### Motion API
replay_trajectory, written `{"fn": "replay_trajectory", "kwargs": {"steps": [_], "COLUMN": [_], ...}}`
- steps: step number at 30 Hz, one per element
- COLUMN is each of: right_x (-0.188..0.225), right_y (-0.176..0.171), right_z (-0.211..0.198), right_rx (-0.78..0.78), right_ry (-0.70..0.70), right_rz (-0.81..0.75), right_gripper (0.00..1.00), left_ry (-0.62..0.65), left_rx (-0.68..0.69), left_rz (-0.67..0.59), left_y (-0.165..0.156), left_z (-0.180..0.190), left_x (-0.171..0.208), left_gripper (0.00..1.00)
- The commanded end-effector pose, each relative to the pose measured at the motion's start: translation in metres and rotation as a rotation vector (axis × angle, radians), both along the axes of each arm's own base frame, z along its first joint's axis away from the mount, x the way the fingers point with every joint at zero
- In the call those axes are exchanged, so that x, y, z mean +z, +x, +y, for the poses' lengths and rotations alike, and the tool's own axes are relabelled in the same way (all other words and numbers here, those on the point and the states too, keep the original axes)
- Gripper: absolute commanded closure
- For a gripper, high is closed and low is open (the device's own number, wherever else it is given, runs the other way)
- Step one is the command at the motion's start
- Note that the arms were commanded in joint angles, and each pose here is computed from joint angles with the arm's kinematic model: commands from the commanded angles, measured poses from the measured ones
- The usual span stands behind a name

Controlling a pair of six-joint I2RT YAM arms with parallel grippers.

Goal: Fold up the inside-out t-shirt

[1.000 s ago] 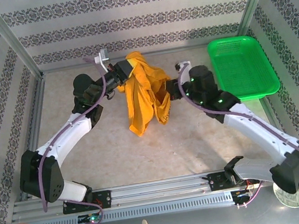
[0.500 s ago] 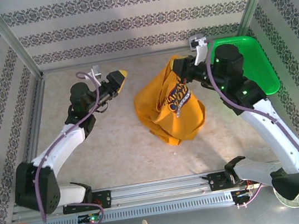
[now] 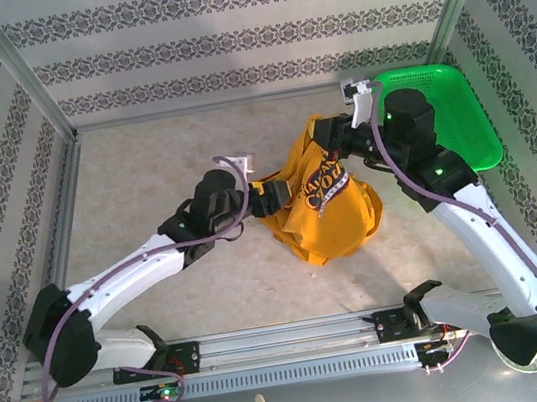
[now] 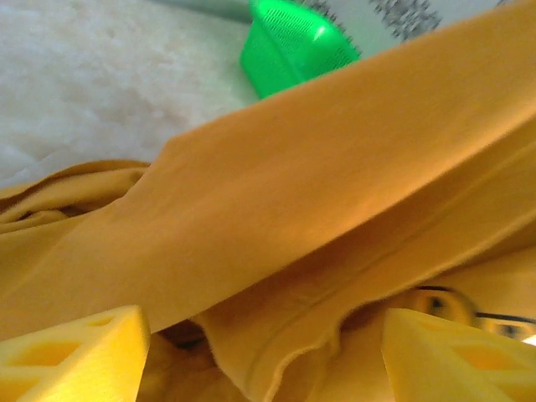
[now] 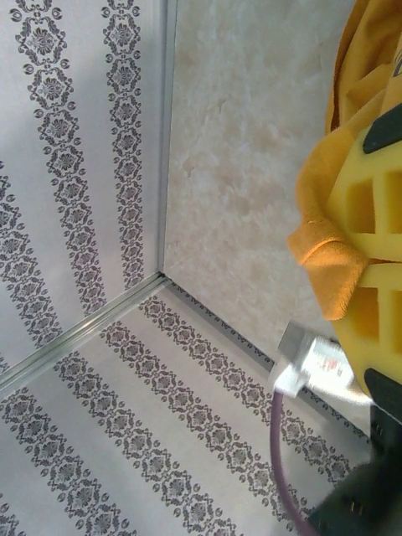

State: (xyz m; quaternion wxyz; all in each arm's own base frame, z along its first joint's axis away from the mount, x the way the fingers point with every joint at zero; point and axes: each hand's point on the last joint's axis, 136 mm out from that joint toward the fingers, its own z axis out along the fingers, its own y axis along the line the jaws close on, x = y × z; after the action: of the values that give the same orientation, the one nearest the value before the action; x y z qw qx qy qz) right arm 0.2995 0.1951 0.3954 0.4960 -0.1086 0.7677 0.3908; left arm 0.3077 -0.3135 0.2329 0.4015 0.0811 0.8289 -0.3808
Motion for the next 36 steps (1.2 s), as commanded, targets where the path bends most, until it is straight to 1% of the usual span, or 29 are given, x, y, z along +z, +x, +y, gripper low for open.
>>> {"fn": "replay_trajectory", "kwargs": {"steps": [1,5,6,7,8,9,11,12,14,16,17,18,20,21,22,23,24,25,26,28,30,31,33,34,35,36], "right_x": [0.015,0.014,0.013,0.015,0.015,0.016,0.025,0.032,0.055,0.083,0.101,0.128,0.179,0.204,0.223,0.233,0.239,0.238,0.23,0.204,0.185,0.184,0.185,0.194,0.201,0.214], "right_y": [-0.007,-0.007,-0.007,-0.008,-0.008,-0.008,-0.001,0.008,0.036,0.072,0.082,0.086,0.074,0.061,0.049,0.039,0.031,0.026,0.028,0.03,0.022,0.013,-0.006,-0.02,-0.031,-0.044], "right_z": [-0.002,-0.002,-0.002,-0.002,-0.002,-0.002,-0.009,-0.016,-0.033,-0.055,-0.063,-0.068,-0.071,-0.074,-0.08,-0.085,-0.088,-0.091,-0.09,-0.081,-0.075,-0.074,-0.071,-0.07,-0.068,-0.066], "right_rx": [0.011,0.011,0.013,0.014,0.015,0.014,-0.012,-0.037,-0.101,-0.153,-0.161,-0.162,-0.159,-0.169,-0.195,-0.22,-0.237,-0.253,-0.254,-0.202,-0.165,-0.145,-0.111,-0.081,-0.056,-0.024], "right_ry": [0.041,0.047,0.049,0.052,0.052,0.052,0.053,0.06,0.077,0.155,0.194,0.23,0.262,0.276,0.29,0.299,0.305,0.299,0.288,0.247,0.267,0.288,0.324,0.342,0.355,0.378], "right_rz": [-0.041,-0.036,-0.033,-0.037,-0.037,-0.039,-0.052,-0.057,-0.069,-0.056,-0.07,-0.11,-0.224,-0.291,-0.356,-0.396,-0.424,-0.426,-0.395,-0.299,-0.252,-0.259,-0.278,-0.311,-0.333,-0.367], "right_gripper": [1.0,1.0,1.0,1.0,1.0,1.0,1.0,1.0,1.0,1.0,1.0,1.0,1.0,1.0,1.0,1.0,1.0,1.0,1.0,1.0,1.0,1.0,1.0,1.0,1.0,1.0], "left_ry": [0.058,0.063,0.066,0.071,0.078,0.085,0.098,0.089,0.051,-0.039,-0.077,-0.104,-0.157,-0.16,-0.192,-0.208,-0.23,-0.23,-0.226,-0.219,-0.226,-0.258,-0.374,-0.435,-0.471,-0.51], "left_rx": [-0.008,-0.024,-0.024,-0.022,-0.018,-0.001,0.041,0.078,0.14,0.213,0.233,0.253,0.264,0.264,0.261,0.26,0.253,0.241,0.227,0.207,0.179,0.157,0.122,0.114,0.112,0.108], "left_rz": [-0.064,-0.049,-0.046,-0.046,-0.048,-0.062,-0.089,-0.109,-0.146,-0.22,-0.258,-0.296,-0.445,-0.486,-0.543,-0.567,-0.586,-0.579,-0.553,-0.464,-0.386,-0.362,-0.402,-0.426,-0.451,-0.496], "left_y": [0.006,0.009,0.011,0.014,0.016,0.021,0.038,0.053,0.086,0.124,0.135,0.142,0.132,0.125,0.113,0.103,0.093,0.087,0.086,0.088,0.084,0.076,0.05,0.035,0.024,0.008], "left_z": [-0.009,-0.02,-0.022,-0.023,-0.024,-0.023,-0.014,-0.004,0.022,0.055,0.068,0.079,0.094,0.097,0.102,0.105,0.108,0.108,0.106,0.101,0.096,0.094,0.098,0.104,0.109,0.117], "left_x": [0.009,-0.003,-0.005,-0.007,-0.009,-0.005,0.009,0.027,0.074,0.159,0.195,0.233,0.324,0.35,0.38,0.395,0.407,0.408,0.401,0.372,0.341,0.333,0.346,0.356,0.364,0.379], "left_gripper": [0.27,0.27,0.28,0.36,0.49,0.65,0.95,1.0,1.0,1.0,1.0,1.0,1.0,1.0,1.0,1.0,1.0,1.0,1.0,1.0,1.0,1.0,1.0,1.0,1.0,1.0]}}
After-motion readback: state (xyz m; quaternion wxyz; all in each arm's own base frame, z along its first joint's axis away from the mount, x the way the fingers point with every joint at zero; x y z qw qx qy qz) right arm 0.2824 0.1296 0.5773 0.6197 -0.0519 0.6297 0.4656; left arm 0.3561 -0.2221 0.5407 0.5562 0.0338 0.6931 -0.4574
